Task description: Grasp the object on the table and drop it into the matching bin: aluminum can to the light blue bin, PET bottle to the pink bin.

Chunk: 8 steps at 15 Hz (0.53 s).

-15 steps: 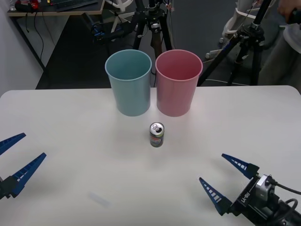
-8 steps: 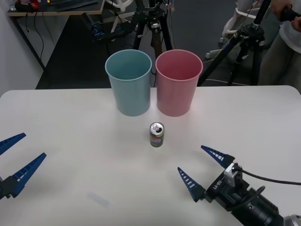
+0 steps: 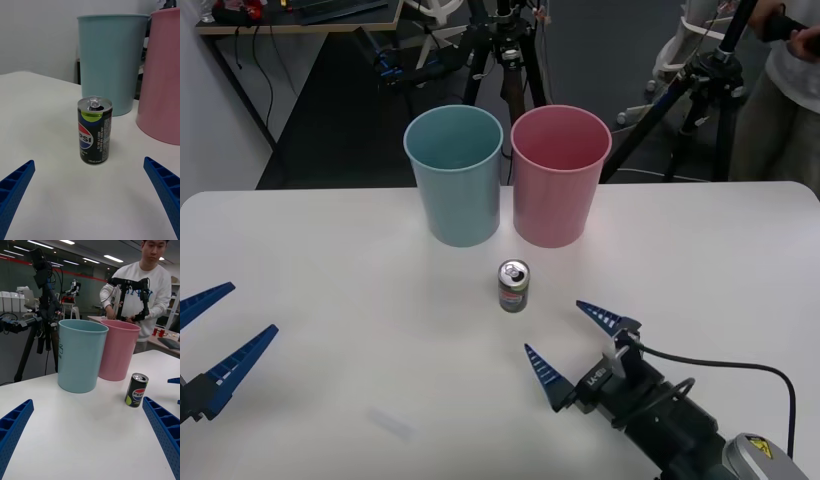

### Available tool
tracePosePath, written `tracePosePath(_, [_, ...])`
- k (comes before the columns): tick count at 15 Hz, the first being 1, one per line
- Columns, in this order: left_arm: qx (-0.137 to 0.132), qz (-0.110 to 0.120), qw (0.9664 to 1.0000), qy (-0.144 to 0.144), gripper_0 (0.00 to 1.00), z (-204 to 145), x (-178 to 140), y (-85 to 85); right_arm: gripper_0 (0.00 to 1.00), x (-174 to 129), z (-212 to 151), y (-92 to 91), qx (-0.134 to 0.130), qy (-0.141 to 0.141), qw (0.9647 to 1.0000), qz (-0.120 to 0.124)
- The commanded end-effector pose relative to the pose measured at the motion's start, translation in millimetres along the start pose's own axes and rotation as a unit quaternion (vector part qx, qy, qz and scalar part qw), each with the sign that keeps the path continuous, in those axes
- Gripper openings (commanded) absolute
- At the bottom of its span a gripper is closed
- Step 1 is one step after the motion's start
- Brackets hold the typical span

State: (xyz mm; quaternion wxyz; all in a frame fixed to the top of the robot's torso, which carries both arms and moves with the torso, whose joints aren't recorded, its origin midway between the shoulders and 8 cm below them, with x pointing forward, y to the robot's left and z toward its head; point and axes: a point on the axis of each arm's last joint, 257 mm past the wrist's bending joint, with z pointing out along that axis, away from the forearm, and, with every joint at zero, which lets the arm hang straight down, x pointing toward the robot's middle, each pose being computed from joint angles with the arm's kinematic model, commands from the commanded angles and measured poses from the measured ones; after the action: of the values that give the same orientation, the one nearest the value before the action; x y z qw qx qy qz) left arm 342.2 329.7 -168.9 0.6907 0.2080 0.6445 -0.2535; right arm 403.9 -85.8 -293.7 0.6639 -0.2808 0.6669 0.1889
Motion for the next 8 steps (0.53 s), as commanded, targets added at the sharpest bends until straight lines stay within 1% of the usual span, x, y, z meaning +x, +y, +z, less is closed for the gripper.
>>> tracePosePath(1, [0.000, 0.000, 1.0000, 0.000, 1.00, 0, 0, 0.0, 1.00, 1, 16, -1.2, 0.017, 0.013, 0.9998, 0.000])
tracePosePath(4, [0.000, 0.000, 1.0000, 0.000, 1.00, 0, 0, 0.0, 1.00, 1, 28, 0.4, 0.027, 0.021, 0.9994, 0.002])
tracePosePath(8, [0.000, 0.000, 1.0000, 0.000, 1.00, 0, 0, 0.0, 1.00, -3, 40, -0.8, 0.037, 0.023, 0.9990, 0.002])
